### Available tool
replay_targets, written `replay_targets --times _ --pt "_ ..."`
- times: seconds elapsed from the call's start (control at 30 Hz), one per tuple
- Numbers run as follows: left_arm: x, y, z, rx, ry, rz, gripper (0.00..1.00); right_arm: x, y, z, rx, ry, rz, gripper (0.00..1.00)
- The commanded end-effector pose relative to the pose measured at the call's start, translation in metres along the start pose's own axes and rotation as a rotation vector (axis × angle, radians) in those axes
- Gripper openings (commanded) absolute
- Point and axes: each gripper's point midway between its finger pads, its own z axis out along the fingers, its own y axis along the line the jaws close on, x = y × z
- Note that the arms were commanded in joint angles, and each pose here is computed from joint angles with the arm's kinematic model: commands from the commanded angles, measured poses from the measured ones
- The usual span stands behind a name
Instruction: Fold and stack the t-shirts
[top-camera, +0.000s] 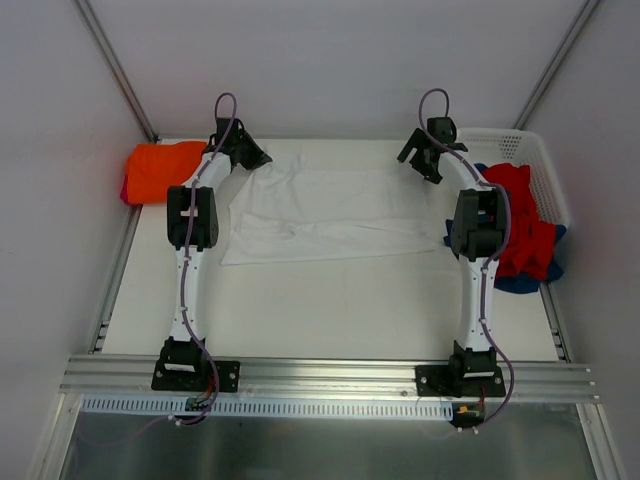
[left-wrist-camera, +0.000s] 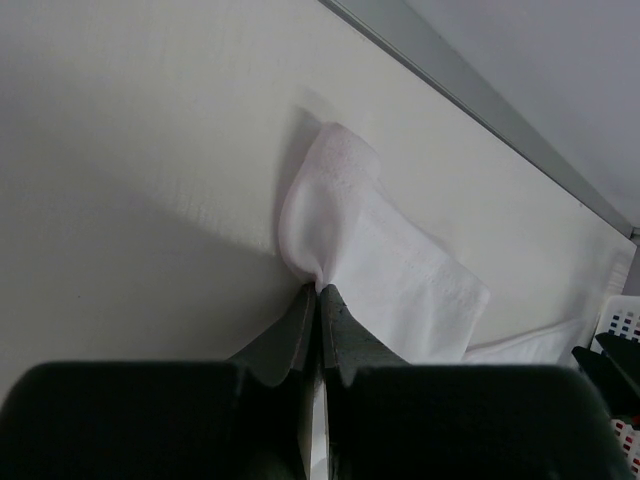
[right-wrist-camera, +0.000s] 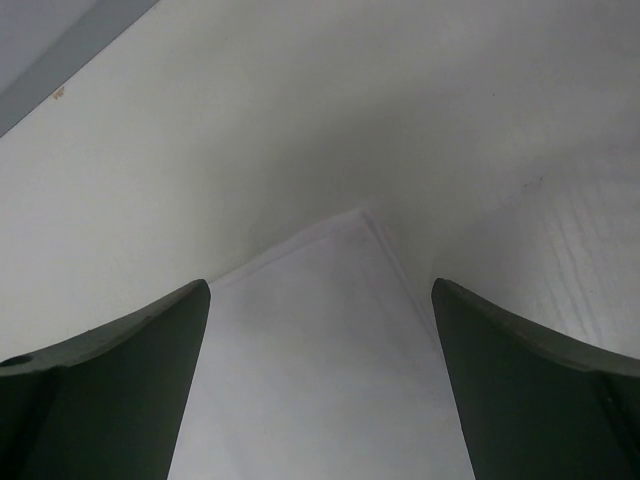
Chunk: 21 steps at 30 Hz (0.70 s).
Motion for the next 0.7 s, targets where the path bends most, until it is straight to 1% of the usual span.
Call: replay_targets --times 0.0,0.13,0.27,0.6,0.67 --pt "0.006 0.004 -0.010 -0.043 0.023 0.017 0.00 -0.039 -0.001 -0.009 -0.014 -0.087 0.030 0.98" --pt "0.005 0.003 -0.010 -0.038 0.020 0.017 0.00 -0.041 -0.011 -0.002 -0.005 -0.088 0.054 0.97" --pt "0.005 0.003 -0.010 -0.039 0.019 0.017 0.00 -0.039 -0.014 0.005 -0.021 -0.076 0.082 0.87" --pt "0.006 0.003 -0.010 -0.038 0.020 0.013 0.00 -0.027 -0.009 0.023 -0.056 -0.051 0.131 0.79" --pt "0.005 0.003 -0.010 -0.039 0.019 0.011 0.00 -0.020 -0.003 0.026 -0.090 -0.025 0.139 0.75"
